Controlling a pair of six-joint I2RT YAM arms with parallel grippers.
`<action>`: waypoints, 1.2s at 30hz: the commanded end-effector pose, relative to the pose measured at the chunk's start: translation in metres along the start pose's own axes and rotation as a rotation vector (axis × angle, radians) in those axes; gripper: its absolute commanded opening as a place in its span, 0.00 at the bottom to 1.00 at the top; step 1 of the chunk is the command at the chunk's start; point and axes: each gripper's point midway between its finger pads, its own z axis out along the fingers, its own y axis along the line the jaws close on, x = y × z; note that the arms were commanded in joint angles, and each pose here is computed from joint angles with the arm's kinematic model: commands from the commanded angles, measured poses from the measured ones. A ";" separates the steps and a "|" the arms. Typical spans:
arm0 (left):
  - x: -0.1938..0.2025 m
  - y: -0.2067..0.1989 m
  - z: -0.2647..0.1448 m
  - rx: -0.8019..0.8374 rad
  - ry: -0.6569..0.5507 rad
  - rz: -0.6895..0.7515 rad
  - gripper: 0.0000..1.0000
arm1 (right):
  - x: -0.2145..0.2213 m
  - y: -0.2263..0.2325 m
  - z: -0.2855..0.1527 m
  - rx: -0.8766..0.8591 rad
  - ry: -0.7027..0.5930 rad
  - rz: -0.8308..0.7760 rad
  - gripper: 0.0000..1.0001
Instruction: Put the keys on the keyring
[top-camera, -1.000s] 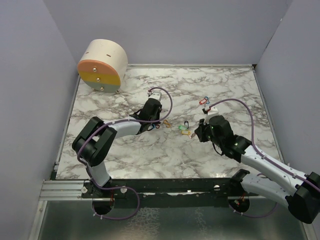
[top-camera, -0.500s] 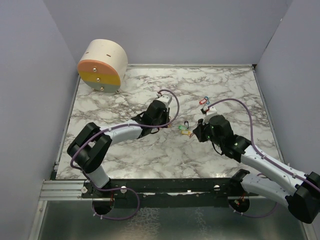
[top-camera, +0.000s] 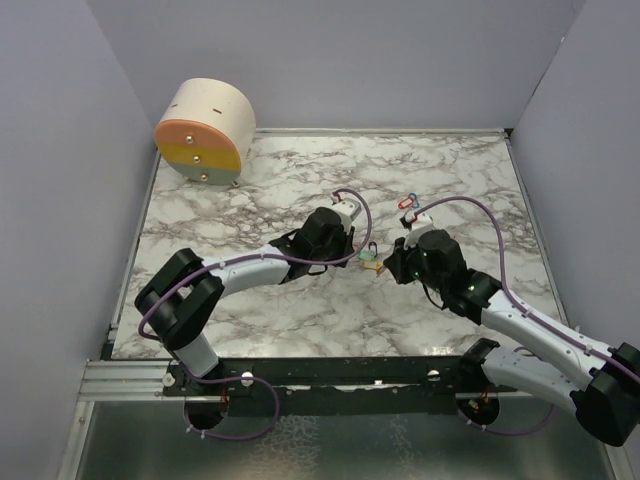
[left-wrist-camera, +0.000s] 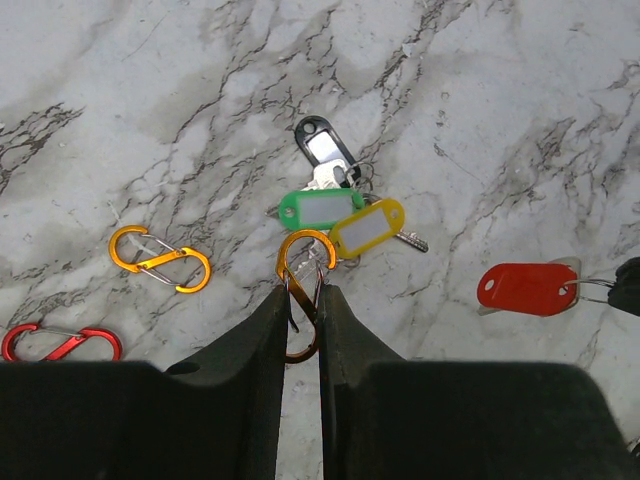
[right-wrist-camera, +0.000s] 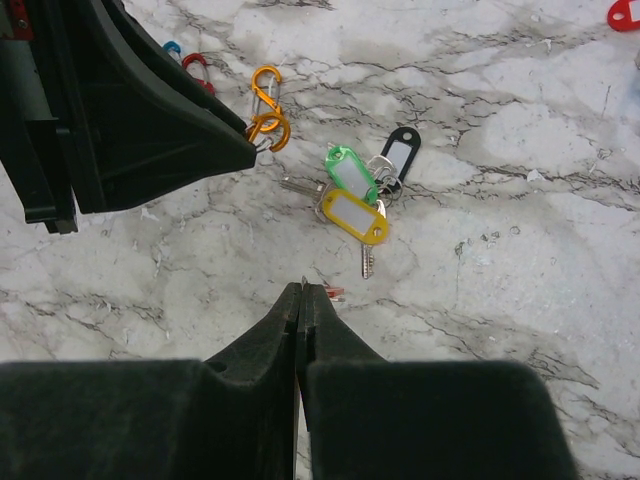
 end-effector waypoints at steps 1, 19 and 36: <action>-0.031 -0.032 -0.011 0.113 -0.077 0.012 0.00 | -0.004 0.005 0.002 -0.029 -0.022 -0.013 0.01; -0.040 -0.076 -0.013 0.222 -0.095 0.038 0.00 | -0.004 0.006 0.004 -0.032 -0.017 -0.016 0.01; -0.036 -0.091 -0.012 0.251 -0.084 0.061 0.00 | -0.008 0.005 0.000 -0.030 -0.035 -0.013 0.01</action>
